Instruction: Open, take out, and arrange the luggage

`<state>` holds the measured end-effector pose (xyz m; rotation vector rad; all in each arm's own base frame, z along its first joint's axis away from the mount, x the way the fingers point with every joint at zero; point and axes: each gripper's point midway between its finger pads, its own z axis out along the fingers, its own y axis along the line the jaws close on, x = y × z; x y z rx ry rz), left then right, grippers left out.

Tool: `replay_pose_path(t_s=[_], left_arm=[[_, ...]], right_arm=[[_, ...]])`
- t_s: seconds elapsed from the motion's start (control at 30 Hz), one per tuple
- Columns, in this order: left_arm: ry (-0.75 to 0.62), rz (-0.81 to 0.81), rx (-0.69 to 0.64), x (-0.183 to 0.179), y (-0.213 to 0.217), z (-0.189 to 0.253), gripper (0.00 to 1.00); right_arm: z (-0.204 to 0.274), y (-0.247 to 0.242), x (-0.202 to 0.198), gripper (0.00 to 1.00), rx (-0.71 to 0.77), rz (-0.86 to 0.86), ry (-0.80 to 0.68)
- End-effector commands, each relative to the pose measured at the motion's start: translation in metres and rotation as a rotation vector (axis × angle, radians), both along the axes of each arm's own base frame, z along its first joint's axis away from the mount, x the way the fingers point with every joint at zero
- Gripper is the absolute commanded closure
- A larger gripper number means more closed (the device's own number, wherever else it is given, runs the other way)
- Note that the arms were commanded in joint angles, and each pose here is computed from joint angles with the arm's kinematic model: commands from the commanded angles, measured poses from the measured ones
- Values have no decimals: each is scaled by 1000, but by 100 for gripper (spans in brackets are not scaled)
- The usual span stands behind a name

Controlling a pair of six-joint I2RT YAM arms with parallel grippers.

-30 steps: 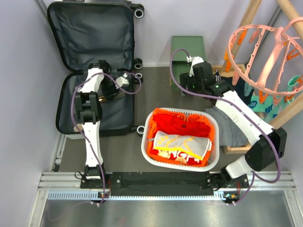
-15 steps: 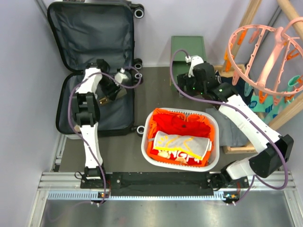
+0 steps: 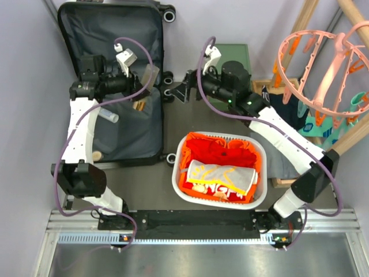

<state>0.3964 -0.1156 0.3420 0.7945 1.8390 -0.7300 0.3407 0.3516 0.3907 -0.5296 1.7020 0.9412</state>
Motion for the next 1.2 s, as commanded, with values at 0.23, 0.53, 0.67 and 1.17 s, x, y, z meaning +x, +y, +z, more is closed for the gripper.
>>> replay_pose_path(t_s=[0.23, 0.53, 0.67, 1.17], left_arm=[[63, -213, -253, -38, -40, 44, 100], [71, -293, -303, -55, -51, 59, 100], [81, -304, -310, -57, -52, 59, 100], [85, -133, -186, -31, -35, 27, 34]], right_arm=[[84, 74, 1, 1, 393, 188, 41], [61, 90, 24, 3, 380, 146, 135], [60, 106, 21, 15, 386, 212, 138], [53, 78, 43, 100, 276, 45, 44]])
